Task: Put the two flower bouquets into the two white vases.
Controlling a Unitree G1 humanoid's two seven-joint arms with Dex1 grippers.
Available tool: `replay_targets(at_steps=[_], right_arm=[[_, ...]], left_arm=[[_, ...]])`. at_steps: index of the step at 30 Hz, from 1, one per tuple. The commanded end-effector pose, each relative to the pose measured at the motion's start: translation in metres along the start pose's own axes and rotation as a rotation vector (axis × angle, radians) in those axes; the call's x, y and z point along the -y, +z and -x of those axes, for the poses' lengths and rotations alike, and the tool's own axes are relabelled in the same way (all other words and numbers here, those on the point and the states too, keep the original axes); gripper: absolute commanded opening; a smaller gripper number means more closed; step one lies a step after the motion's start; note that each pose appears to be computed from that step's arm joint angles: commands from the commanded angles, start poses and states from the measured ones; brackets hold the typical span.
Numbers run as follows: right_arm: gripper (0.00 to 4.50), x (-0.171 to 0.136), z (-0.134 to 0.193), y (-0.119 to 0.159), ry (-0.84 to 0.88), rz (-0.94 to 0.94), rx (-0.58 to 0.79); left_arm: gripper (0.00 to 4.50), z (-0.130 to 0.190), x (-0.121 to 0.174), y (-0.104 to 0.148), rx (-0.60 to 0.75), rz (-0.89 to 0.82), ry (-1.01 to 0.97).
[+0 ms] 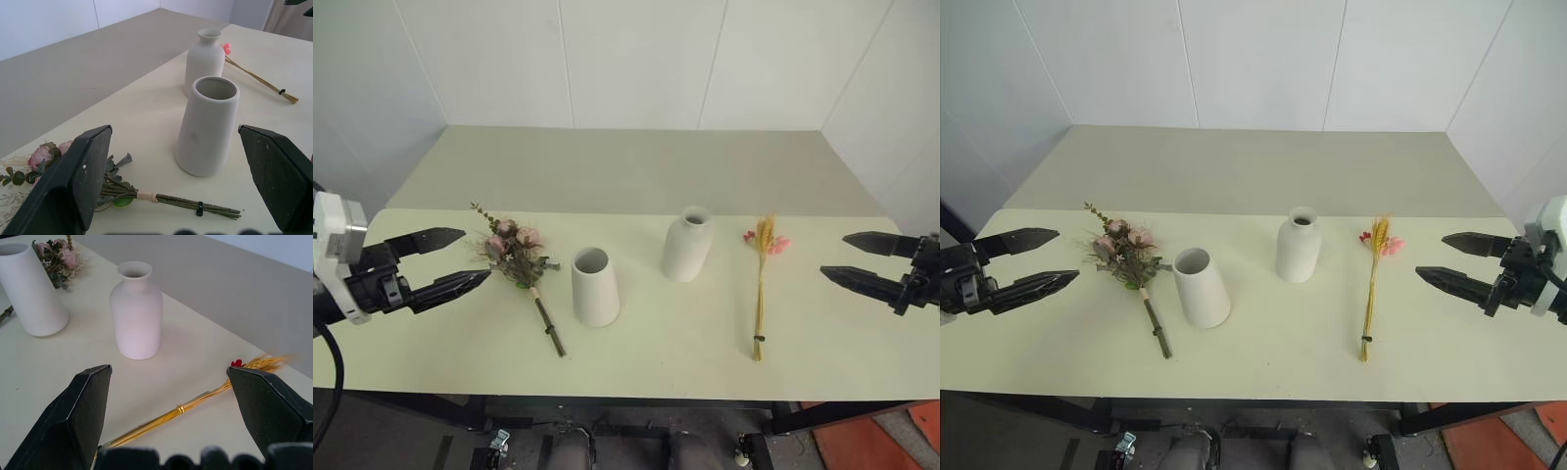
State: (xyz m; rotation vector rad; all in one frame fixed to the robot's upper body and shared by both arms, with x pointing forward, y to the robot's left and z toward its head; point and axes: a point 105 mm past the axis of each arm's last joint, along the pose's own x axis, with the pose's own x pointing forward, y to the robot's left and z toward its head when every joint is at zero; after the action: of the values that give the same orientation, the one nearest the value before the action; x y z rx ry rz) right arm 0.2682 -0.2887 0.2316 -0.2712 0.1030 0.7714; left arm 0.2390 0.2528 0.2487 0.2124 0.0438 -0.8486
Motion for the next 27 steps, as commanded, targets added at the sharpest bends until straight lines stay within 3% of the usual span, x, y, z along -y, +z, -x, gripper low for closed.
replay_targets(at_steps=[1,18,27], right_arm=[[4.45,0.002,0.005,0.012,-0.018,0.058,0.028],[4.45,0.008,0.002,0.011,-0.044,0.066,0.008],[4.45,0.000,-0.027,-0.023,-0.072,-0.196,-0.269]], left_arm=[[4.50,0.003,0.001,0.010,0.026,-0.052,0.009],[4.50,0.003,0.003,0.011,0.041,-0.050,0.004],[4.50,-0.014,0.011,0.018,0.076,-0.045,-0.112]])
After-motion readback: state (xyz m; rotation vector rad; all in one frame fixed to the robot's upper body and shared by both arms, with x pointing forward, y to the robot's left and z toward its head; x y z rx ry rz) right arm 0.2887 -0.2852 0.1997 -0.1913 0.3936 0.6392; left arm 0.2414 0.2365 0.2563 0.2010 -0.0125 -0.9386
